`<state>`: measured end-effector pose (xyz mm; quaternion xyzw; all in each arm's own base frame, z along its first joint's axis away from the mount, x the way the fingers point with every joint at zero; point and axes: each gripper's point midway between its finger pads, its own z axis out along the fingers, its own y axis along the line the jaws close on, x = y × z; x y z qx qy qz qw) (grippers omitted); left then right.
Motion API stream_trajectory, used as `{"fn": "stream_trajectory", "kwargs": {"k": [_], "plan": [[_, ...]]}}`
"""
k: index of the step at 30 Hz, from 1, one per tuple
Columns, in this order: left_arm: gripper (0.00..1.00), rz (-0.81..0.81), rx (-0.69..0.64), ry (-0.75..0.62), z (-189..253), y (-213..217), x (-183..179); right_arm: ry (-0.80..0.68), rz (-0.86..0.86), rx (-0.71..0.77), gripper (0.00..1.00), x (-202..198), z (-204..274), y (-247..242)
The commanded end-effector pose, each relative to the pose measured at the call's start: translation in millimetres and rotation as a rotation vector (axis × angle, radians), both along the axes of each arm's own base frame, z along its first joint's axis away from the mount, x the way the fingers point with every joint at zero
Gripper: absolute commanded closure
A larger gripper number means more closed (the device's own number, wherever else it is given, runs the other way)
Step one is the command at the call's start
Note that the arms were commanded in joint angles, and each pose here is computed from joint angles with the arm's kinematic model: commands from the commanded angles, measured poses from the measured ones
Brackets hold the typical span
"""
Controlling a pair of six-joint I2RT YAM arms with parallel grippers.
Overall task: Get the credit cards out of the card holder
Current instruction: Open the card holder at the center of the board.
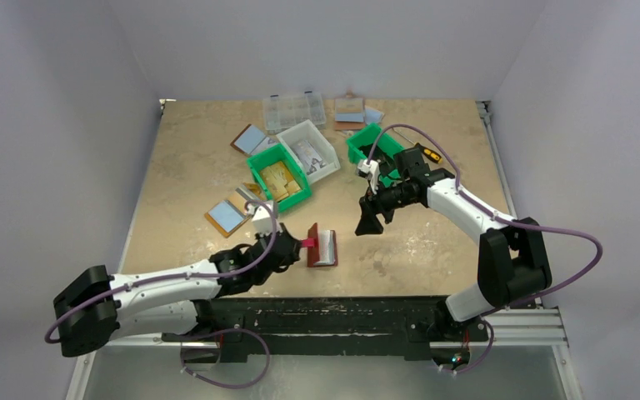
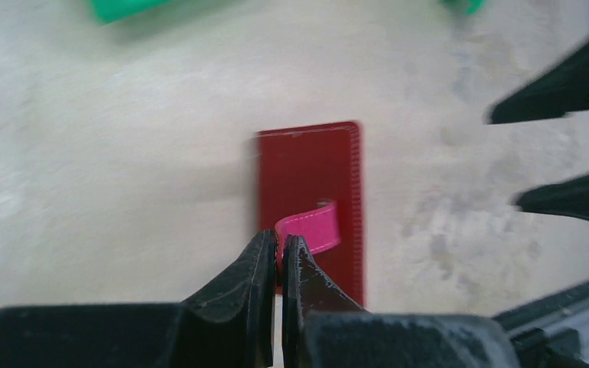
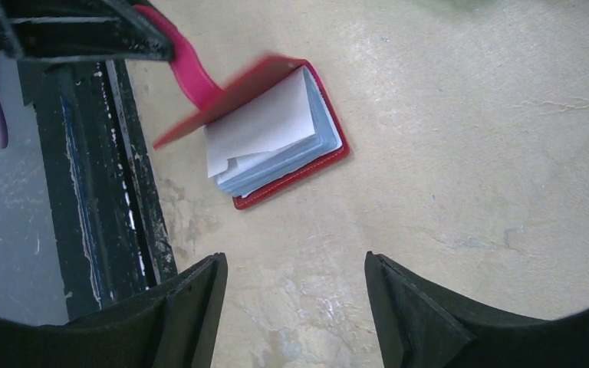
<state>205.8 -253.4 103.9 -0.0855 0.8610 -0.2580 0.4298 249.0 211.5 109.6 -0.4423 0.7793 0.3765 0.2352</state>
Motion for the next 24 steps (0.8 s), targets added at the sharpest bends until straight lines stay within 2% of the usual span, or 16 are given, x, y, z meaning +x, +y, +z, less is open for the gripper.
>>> {"fn": "stream_trajectory", "kwargs": {"k": [1,3,6,10,16,20,24], "plan": [[1.0,0.222,0.163,0.119,-65.7,81.4,-18.3,-0.055,0.029,0.043,0.26,3.6,21.4,6.2],[1.0,0.256,0.2,0.161,-83.7,99.2,-27.4,-0.05,0.029,0.042,0.26,3.3,20.2,6.1],[0.84,0.296,0.25,0.188,-88.6,114.8,-33.4,-0.045,0.028,0.04,0.26,3.0,18.7,5.9],[0.61,0.335,0.327,0.174,-68.3,131.0,-32.8,-0.037,0.028,0.037,0.26,2.3,16.8,5.7],[0.51,0.316,0.372,0.129,-15.1,136.4,-29.0,-0.027,0.035,0.038,0.26,0.4,15.2,6.0],[0.49,0.139,0.273,0.045,22.4,112.0,-28.2,-0.019,0.059,0.041,0.26,-3.2,13.2,8.6],[0.38,-0.068,-0.02,-0.107,68.8,62.3,-30.3,-0.013,0.07,0.037,0.26,-4.9,9.7,11.4]]}}
